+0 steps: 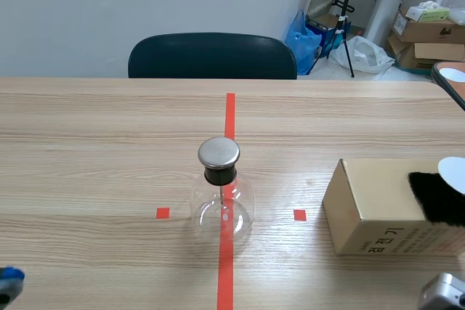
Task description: Do the electroscope experiment
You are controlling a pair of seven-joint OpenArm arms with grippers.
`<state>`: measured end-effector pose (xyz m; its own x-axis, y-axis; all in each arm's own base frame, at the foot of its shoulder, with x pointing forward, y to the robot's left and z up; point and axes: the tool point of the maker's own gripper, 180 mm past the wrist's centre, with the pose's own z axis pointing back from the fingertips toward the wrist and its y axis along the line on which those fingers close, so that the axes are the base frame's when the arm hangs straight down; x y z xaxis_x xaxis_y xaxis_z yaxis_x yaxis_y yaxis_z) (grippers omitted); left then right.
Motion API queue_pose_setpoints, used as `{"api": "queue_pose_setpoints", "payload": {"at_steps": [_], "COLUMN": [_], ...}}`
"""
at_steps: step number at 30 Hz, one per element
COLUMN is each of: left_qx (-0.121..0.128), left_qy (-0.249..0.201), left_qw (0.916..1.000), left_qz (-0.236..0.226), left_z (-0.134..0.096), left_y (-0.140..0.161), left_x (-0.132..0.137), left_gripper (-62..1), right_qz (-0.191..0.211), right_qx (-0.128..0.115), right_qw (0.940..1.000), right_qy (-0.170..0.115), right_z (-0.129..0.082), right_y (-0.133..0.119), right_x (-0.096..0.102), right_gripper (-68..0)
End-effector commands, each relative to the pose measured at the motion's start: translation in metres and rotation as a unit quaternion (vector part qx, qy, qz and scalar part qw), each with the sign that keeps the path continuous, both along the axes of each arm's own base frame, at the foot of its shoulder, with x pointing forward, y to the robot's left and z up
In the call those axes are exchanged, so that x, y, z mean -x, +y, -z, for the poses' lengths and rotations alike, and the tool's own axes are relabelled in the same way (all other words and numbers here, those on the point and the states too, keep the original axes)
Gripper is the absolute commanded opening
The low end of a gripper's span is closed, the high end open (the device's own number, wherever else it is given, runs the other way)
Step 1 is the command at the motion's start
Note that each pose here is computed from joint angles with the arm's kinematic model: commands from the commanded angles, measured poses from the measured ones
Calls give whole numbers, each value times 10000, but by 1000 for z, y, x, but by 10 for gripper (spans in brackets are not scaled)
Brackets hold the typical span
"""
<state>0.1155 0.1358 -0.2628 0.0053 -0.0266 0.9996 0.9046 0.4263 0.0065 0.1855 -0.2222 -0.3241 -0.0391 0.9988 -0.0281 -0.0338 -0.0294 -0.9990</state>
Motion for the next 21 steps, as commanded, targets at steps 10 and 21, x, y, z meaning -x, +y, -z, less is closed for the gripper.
{"api": "queue_pose_setpoints", "payload": {"at_steps": [10, 21], "left_qx": [152, -529], "left_qy": [-462, -53], "left_qw": [9976, 9947], "left_qz": [495, 879], "left_z": [-49, -50], "left_y": [0, -24], "left_x": [23, 28], "left_gripper": [-267, -120], "right_qz": [82, 86], "right_qx": [157, 200], "right_qw": [9998, 9996], "right_qy": [124, 170], "right_z": [15, 17], "right_y": [-6, -10], "right_x": [10, 11], "right_gripper": [-657, -657]}}
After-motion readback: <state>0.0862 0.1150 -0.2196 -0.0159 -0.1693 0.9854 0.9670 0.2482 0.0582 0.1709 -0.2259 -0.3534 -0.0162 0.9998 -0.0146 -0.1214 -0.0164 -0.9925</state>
